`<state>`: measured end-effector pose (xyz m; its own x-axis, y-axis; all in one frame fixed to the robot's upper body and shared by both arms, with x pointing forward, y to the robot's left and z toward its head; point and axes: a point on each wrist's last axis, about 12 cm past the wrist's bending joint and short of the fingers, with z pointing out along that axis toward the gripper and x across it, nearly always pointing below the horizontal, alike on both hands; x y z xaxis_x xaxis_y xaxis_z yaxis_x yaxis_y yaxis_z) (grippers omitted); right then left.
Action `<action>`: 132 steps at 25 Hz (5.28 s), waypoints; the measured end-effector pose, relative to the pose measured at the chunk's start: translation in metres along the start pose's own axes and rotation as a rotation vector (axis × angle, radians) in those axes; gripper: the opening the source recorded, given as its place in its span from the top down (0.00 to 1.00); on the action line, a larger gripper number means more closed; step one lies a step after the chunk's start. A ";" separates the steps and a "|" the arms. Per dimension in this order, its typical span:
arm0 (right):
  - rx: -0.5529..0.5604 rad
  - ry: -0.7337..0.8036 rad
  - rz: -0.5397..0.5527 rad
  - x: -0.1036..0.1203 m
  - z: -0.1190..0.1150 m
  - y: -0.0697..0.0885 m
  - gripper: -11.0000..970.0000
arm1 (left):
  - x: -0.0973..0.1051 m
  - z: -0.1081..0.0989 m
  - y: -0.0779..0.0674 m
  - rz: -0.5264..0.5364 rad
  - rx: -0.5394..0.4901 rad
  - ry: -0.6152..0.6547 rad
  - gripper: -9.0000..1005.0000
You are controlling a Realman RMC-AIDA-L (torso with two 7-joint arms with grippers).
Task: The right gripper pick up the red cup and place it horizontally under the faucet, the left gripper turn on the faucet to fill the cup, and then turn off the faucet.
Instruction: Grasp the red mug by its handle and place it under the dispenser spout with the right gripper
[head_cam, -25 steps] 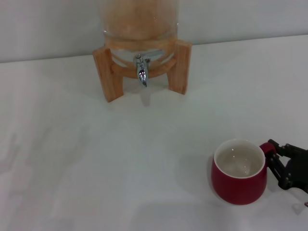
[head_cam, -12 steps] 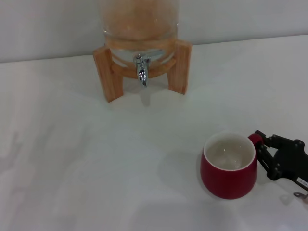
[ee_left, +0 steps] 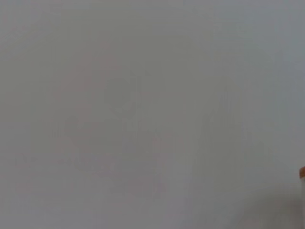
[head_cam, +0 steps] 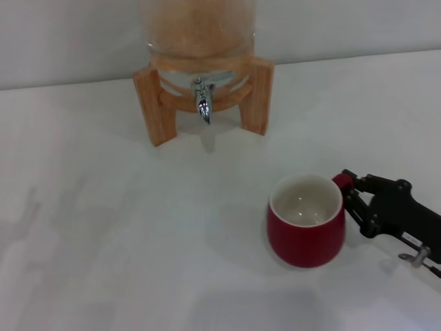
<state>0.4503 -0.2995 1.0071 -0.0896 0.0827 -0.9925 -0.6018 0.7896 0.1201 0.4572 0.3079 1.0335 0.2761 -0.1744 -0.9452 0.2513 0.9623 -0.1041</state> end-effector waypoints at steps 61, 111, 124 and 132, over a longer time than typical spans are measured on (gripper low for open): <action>-0.088 0.143 -0.072 -0.033 0.127 -0.017 0.84 | 0.005 0.026 -0.010 -0.029 0.079 0.027 0.13; -0.035 0.245 -0.086 -0.037 0.155 -0.024 0.84 | 0.007 0.026 -0.014 -0.048 0.104 0.042 0.13; -0.061 0.254 -0.089 -0.035 0.154 -0.020 0.85 | 0.007 0.026 -0.014 -0.048 0.104 0.041 0.13; -0.089 0.243 -0.093 -0.035 0.153 -0.017 0.85 | 0.007 0.025 -0.014 -0.048 0.104 0.041 0.13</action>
<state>0.5853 -0.2223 1.0368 -0.2124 -0.1442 -0.9665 -0.6825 0.7297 0.0411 0.4792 0.2882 1.0364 0.2240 -0.2094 -0.9518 0.3588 0.9258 -0.1192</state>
